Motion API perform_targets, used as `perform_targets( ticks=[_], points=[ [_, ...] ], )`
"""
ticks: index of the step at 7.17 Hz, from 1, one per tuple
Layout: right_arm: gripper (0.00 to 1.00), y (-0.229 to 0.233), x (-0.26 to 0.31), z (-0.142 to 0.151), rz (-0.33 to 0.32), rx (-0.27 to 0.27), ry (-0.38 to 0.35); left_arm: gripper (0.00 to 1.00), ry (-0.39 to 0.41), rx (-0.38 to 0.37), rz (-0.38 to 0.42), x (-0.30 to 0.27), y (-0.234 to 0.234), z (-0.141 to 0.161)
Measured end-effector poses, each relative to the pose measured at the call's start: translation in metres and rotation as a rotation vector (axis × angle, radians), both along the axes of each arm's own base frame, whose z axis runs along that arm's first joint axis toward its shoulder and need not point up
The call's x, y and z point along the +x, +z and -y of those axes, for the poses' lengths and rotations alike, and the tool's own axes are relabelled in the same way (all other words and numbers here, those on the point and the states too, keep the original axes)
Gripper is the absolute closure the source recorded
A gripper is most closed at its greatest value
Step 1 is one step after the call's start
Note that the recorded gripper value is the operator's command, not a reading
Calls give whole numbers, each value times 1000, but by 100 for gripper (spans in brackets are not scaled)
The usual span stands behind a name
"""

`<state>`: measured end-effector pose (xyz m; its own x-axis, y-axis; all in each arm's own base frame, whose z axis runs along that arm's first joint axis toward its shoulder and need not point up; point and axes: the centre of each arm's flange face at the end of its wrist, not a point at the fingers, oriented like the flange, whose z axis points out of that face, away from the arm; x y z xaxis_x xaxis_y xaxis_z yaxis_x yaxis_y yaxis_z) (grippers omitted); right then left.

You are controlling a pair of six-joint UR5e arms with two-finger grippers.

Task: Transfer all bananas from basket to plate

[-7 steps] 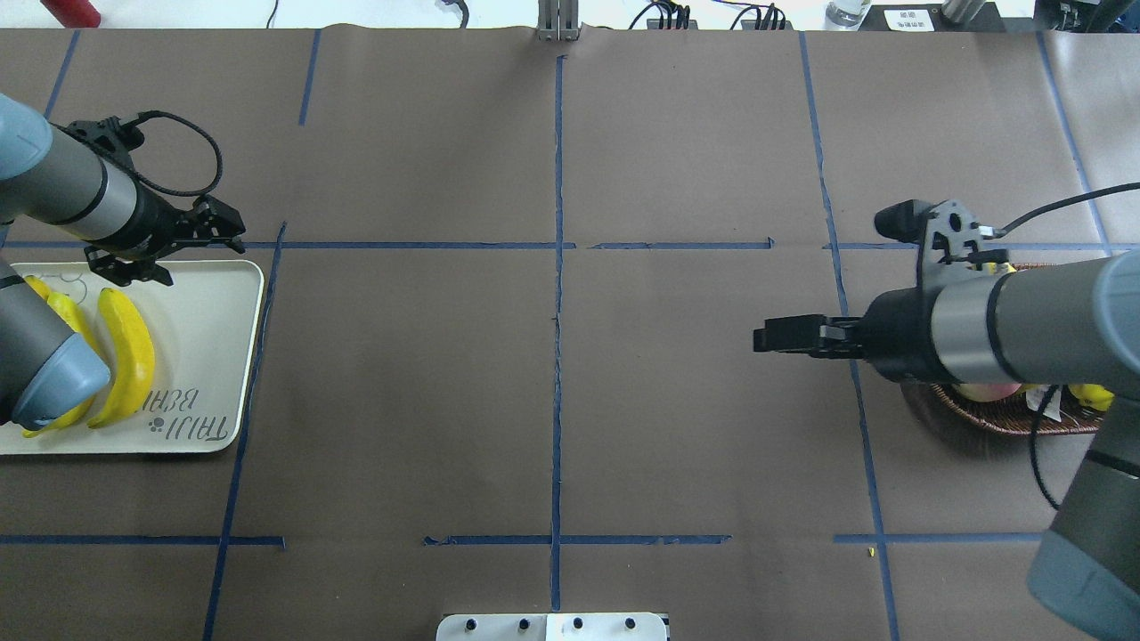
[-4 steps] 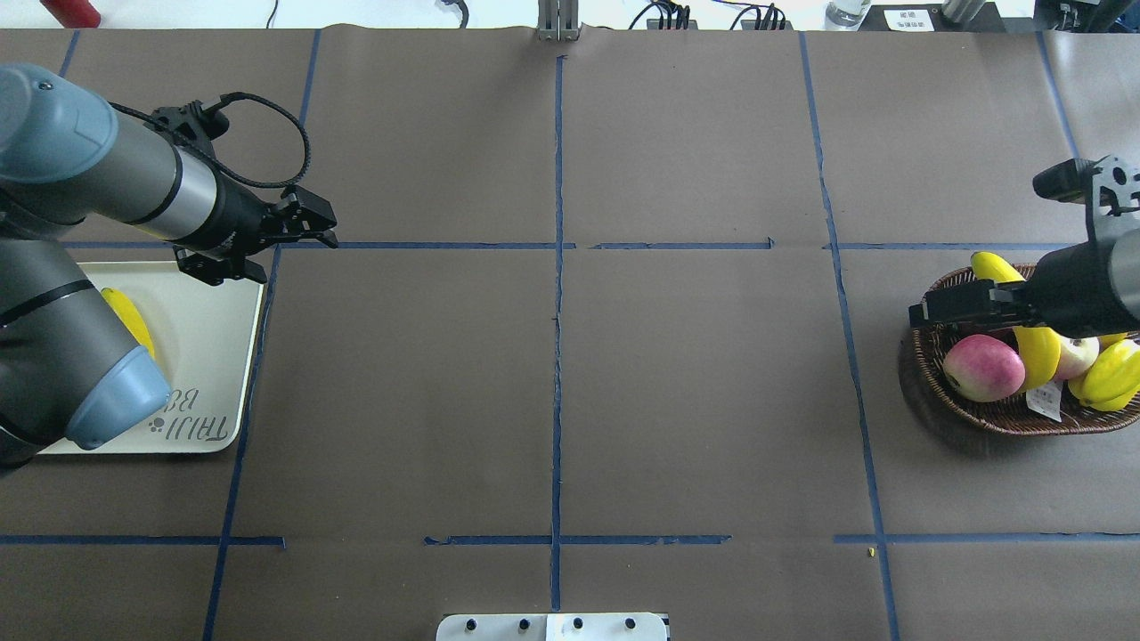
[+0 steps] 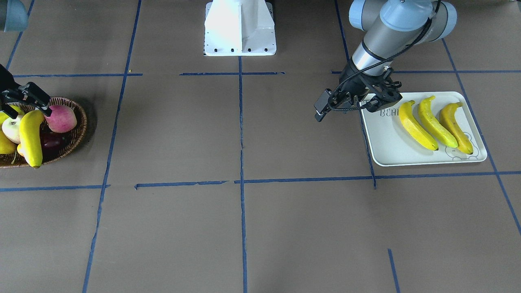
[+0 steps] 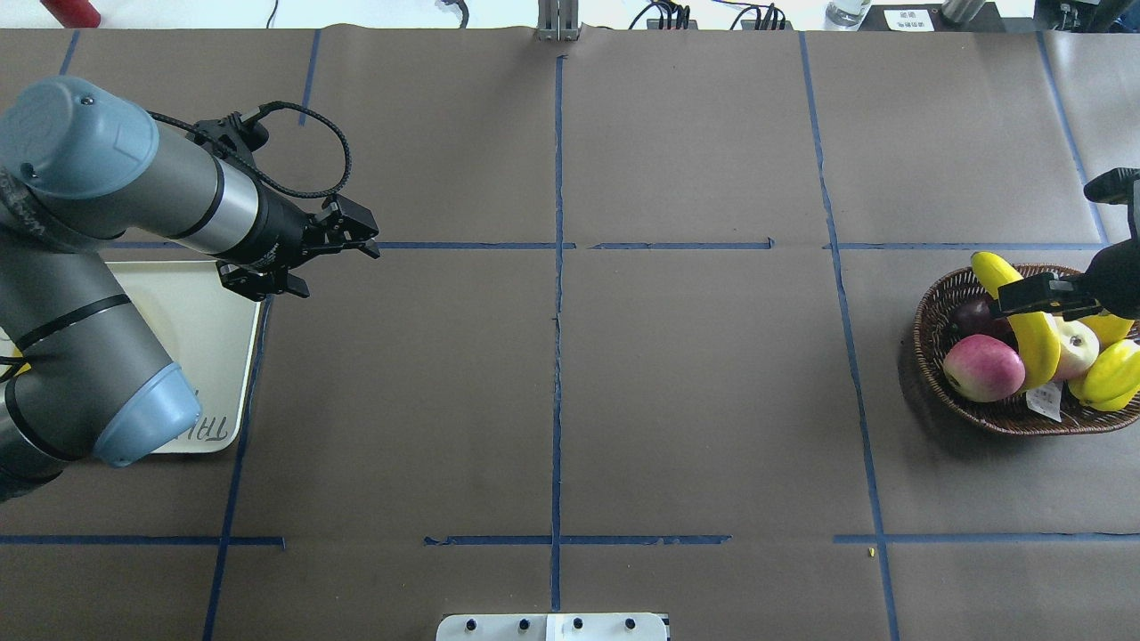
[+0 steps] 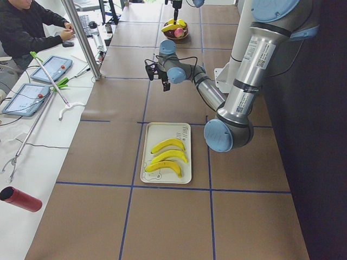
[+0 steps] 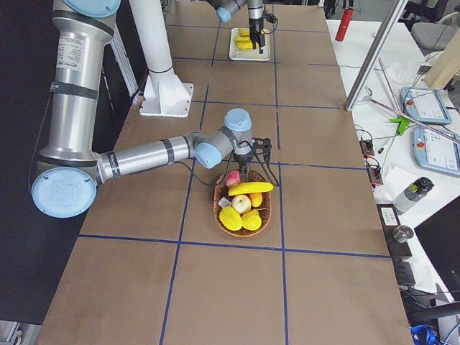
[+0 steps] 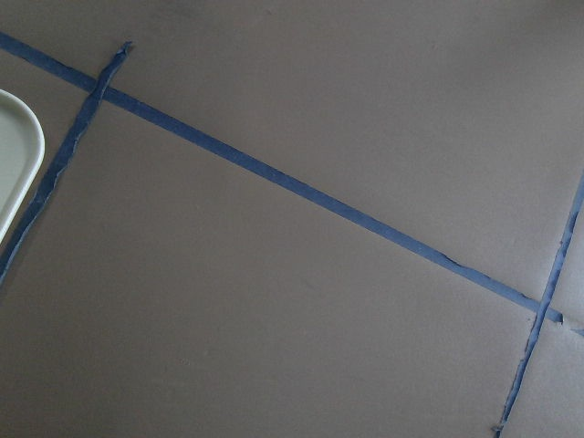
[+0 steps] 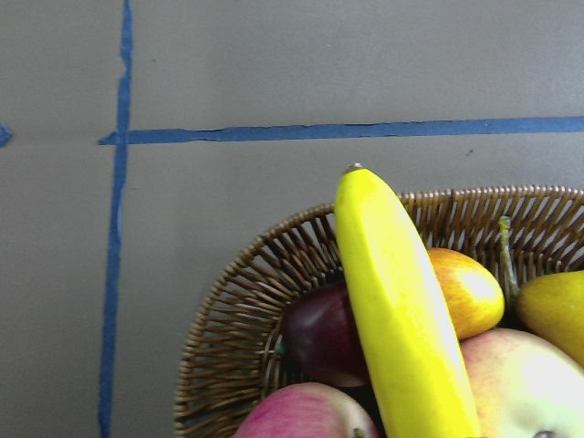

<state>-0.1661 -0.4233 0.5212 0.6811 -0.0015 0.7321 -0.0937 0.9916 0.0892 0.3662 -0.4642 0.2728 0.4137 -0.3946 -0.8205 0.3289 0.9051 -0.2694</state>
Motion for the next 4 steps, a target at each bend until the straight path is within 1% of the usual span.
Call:
perform_targets(
  ticks=[1, 2, 4],
  points=[
    [1, 18, 0, 3, -30, -4, -9, 0, 4, -3, -1, 3, -1, -3],
    [15, 32, -1, 4, -59, -6, -11, 0, 5, -5, -4, 5, -2, -4],
    [70, 42, -5, 5, -86, -8, -15, 0, 5, -4, -8, 6, -5, -4]
  ],
)
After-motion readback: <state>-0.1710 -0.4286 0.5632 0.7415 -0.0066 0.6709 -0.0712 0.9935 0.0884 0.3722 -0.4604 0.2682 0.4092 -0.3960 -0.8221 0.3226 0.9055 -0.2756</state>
